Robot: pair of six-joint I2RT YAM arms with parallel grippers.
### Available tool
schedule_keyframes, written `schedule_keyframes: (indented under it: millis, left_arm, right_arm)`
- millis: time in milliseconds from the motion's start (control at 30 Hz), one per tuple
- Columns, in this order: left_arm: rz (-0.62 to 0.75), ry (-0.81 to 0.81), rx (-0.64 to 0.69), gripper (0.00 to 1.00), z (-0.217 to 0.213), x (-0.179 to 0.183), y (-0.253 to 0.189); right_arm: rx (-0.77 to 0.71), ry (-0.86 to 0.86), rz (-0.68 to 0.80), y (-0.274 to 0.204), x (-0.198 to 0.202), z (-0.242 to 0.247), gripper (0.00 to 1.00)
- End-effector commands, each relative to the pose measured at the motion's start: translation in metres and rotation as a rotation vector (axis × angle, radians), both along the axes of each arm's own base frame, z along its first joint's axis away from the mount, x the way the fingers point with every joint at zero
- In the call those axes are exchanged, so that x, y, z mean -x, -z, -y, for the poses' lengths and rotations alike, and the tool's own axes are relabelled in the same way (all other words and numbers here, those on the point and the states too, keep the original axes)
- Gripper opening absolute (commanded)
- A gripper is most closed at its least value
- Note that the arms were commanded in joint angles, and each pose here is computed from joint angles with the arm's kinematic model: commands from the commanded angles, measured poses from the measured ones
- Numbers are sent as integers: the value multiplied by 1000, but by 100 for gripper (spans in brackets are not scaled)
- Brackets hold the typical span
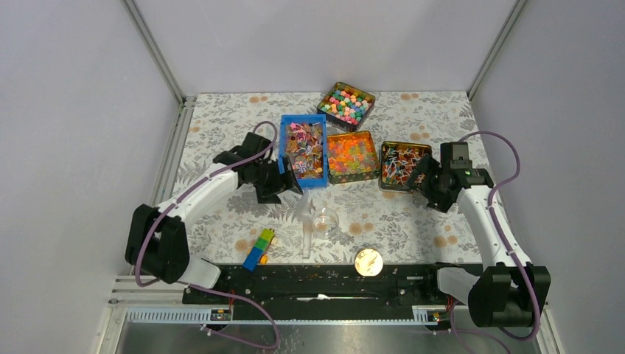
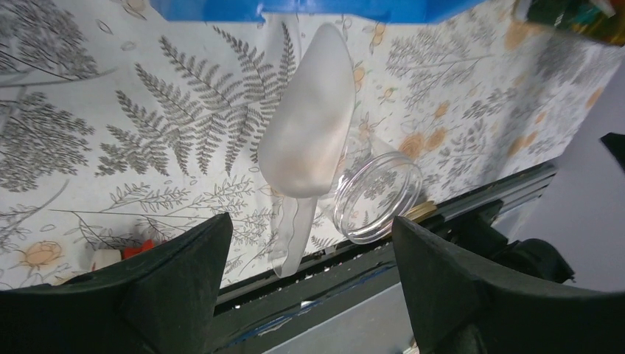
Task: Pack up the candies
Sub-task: Pick up the spatula from the center of the board.
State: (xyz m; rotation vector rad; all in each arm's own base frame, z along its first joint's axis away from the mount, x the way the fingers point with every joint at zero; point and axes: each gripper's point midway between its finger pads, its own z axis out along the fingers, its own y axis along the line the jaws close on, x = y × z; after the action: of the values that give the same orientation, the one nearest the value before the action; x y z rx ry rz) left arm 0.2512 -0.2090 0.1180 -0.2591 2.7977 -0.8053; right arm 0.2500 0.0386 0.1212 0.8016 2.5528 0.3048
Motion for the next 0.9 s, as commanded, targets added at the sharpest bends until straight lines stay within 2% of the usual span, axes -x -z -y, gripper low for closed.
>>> schedule_keyframes:
  millis: [0, 200, 267, 367, 633, 867]
  left_arm:
    - [37, 53, -38, 79, 23, -7, -9]
    - [49, 142, -203, 75, 37, -10, -4]
    - [45, 169, -296, 73, 36, -11, 2]
    - [29, 200, -407, 66, 32, -12, 10]
    - [-9, 221, -497, 52, 27, -15, 35]
    - [-8, 231, -530, 33, 19, -12, 42]
  right_arm:
    - [-42, -53, -29, 2, 4, -10, 99]
    - [-56, -67, -35, 4, 3, -13, 99]
    - [-59, -68, -36, 5, 3, -13, 99]
    - [-65, -72, -39, 6, 3, -15, 99]
    - [-67, -87, -41, 7, 4, -16, 99]
    - [-88, -102, -44, 7, 7, -20, 97]
